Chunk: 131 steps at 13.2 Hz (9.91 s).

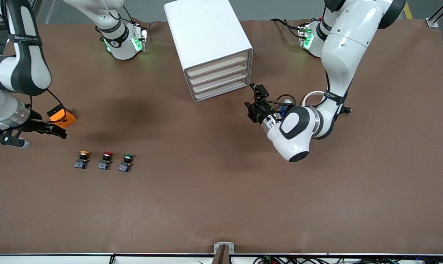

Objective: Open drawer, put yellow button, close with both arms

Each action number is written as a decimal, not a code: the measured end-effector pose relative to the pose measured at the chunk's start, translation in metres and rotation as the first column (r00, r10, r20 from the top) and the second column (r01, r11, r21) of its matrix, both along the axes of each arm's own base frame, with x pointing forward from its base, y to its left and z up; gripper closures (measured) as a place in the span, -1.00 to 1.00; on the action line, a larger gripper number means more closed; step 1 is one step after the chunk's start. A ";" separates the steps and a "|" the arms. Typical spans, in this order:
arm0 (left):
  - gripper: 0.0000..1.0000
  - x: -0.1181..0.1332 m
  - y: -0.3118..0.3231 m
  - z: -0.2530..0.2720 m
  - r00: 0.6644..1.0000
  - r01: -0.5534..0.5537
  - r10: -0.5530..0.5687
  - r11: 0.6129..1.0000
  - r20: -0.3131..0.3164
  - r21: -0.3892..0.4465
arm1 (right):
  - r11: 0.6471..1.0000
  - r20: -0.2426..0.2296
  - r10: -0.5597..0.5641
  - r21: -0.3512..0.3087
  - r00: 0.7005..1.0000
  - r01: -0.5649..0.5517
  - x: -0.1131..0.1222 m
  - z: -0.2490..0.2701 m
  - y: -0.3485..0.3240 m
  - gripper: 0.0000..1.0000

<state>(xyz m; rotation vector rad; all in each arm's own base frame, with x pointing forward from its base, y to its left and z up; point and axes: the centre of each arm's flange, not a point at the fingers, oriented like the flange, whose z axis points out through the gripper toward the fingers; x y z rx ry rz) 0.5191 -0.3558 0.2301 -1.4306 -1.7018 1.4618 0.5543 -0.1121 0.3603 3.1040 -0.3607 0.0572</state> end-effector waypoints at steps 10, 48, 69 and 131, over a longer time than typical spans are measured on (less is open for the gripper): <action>-1.00 -0.043 -0.022 -0.017 0.962 0.024 0.014 0.990 -0.273 0.135 | 1.000 0.065 -0.007 -0.018 0.998 0.009 0.020 -0.123 -0.006 -1.00; 0.71 -0.061 -0.063 0.009 0.951 0.064 -0.017 0.988 -0.310 0.143 | 0.999 0.043 -0.033 0.018 0.999 0.033 0.068 -0.187 -0.005 -1.00; 0.71 0.043 0.018 0.039 0.993 -0.102 0.107 0.991 -0.056 0.091 | 1.000 0.037 -0.001 0.013 0.999 0.000 0.069 -0.186 -0.009 0.17; -1.00 0.019 0.320 0.274 -0.316 0.917 -0.390 0.109 0.865 0.384 | 0.652 -0.100 -0.750 0.054 0.653 0.757 -0.134 0.160 0.585 0.17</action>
